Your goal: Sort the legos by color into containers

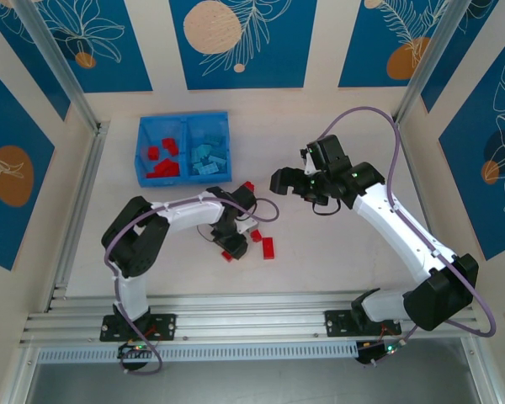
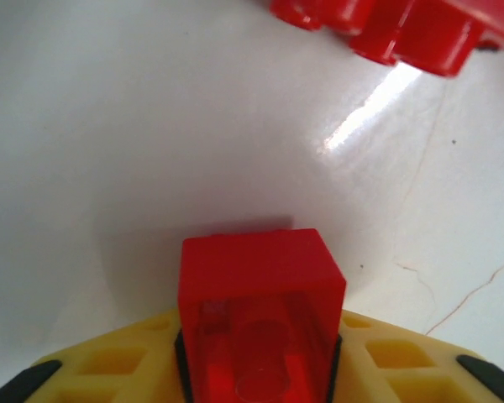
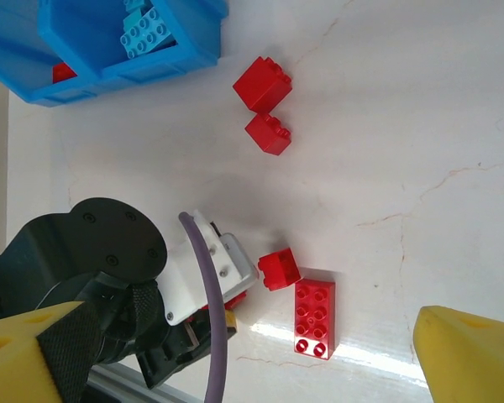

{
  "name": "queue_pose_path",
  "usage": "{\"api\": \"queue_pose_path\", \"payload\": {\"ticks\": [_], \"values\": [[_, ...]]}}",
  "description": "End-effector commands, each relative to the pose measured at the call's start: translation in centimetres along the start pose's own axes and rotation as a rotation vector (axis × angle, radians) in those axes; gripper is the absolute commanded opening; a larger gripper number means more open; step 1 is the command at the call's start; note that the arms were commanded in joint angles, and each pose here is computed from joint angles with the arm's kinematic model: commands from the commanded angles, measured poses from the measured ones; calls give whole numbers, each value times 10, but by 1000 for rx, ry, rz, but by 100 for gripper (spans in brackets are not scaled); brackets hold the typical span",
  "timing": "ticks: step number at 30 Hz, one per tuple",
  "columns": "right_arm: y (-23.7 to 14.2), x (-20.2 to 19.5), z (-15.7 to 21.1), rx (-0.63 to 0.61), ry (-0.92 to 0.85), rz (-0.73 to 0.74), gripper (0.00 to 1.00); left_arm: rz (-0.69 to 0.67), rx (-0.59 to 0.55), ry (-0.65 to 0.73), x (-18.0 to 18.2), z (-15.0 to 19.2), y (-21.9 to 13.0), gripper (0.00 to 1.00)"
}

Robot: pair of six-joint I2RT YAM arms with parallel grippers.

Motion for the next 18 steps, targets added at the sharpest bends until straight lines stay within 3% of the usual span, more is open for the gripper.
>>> {"api": "queue_pose_path", "payload": {"ticks": [1, 5, 9, 14, 18], "values": [[5, -1, 7, 31, 3, -19, 97, -70, -79, -21, 10, 2, -21, 37], [6, 0, 5, 23, 21, -32, 97, -78, -213, -101, 26, -5, -55, 37], [5, 4, -1, 8, 17, -46, 97, -62, -405, -252, 58, -11, -114, 37], [10, 10, -11, -3, 11, -71, 97, -30, -586, -504, 126, -22, -180, 37], [18, 15, -17, 7, 13, -95, 97, -98, -635, -660, 187, -37, -208, 38]]}}
Point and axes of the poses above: each hand's point on the last joint's axis, 136 mm out from that joint toward the fingers, its own y axis out along the fingers, its own x axis along the line the jaws close on, z = x × y, the point moved 7 cm from there along -y, back along the fingers, and after that the axes turned 9 degrees about -y, right-handed, at the moved point
